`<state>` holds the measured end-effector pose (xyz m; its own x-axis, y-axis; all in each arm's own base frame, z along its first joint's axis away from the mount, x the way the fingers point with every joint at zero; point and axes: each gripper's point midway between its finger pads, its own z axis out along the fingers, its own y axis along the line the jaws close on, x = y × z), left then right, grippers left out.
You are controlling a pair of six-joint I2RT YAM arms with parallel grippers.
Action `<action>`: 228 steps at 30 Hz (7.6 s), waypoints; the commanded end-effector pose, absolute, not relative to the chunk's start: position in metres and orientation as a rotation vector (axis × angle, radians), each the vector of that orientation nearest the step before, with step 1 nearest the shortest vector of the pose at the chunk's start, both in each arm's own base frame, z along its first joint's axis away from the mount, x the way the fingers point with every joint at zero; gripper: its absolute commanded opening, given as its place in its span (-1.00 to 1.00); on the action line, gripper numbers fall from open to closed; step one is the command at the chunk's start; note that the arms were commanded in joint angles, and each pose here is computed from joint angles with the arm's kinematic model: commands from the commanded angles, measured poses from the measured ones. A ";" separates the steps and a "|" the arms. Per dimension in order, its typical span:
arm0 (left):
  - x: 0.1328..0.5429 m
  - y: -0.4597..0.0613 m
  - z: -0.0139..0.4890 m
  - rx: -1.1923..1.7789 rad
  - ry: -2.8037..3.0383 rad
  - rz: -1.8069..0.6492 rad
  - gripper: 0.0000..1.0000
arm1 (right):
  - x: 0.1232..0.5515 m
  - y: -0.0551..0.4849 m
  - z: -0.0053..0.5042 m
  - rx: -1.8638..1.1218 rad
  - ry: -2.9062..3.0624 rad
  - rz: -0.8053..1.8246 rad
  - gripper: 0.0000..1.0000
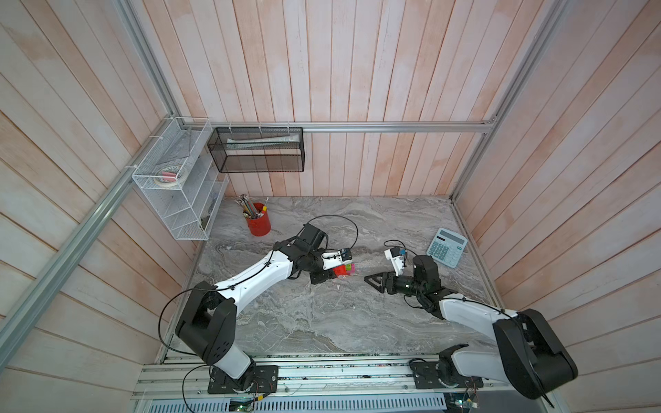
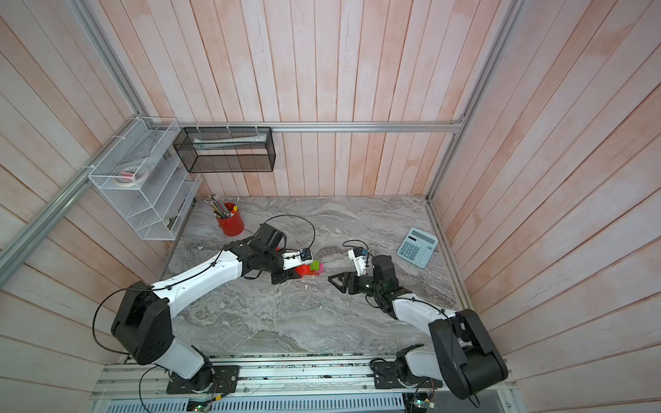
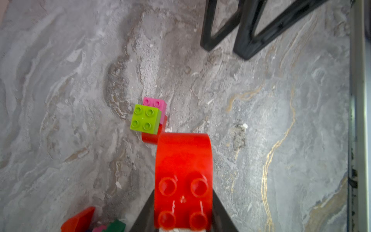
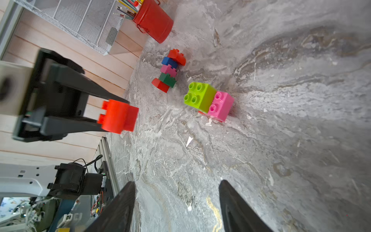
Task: Assemble the letter s with lego
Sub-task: Assemble the lego brick with the lego brick, then adjust the lego brick at the center of the board.
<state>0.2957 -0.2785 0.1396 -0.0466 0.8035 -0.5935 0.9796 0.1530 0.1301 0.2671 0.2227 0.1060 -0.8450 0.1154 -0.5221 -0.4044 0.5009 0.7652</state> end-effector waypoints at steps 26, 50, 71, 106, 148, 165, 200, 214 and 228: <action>0.344 -0.312 0.129 1.848 1.823 -0.527 -0.40 | 0.340 0.267 0.062 -0.038 2.324 1.783 0.38; 0.356 -0.314 0.114 1.856 1.841 -0.549 -0.41 | 0.342 0.275 0.039 -0.015 2.404 1.770 0.30; 0.364 -0.311 0.096 1.846 1.904 -0.529 -0.42 | 0.341 0.269 0.019 0.018 2.502 1.658 0.20; 0.357 -0.297 0.063 1.908 2.026 -0.378 -0.46 | 0.333 0.266 0.012 0.033 2.529 1.646 0.16; 0.359 -0.292 0.054 1.904 2.087 -0.349 -0.47 | 0.328 0.270 0.004 0.011 2.582 1.592 0.14; 0.369 -0.307 0.099 1.818 2.002 -0.413 -0.05 | 0.331 0.275 0.035 -0.068 2.457 1.724 0.18; 0.369 -0.287 0.191 1.545 1.933 -0.685 0.63 | 0.321 0.243 0.089 -0.843 1.883 0.904 0.44; 0.355 -0.262 0.197 1.459 1.966 -0.731 0.76 | 0.332 0.273 0.076 -1.010 1.699 0.735 0.48; 0.349 -0.252 0.189 1.445 2.004 -0.742 0.79 | 0.337 0.290 0.065 -1.078 1.676 0.800 0.16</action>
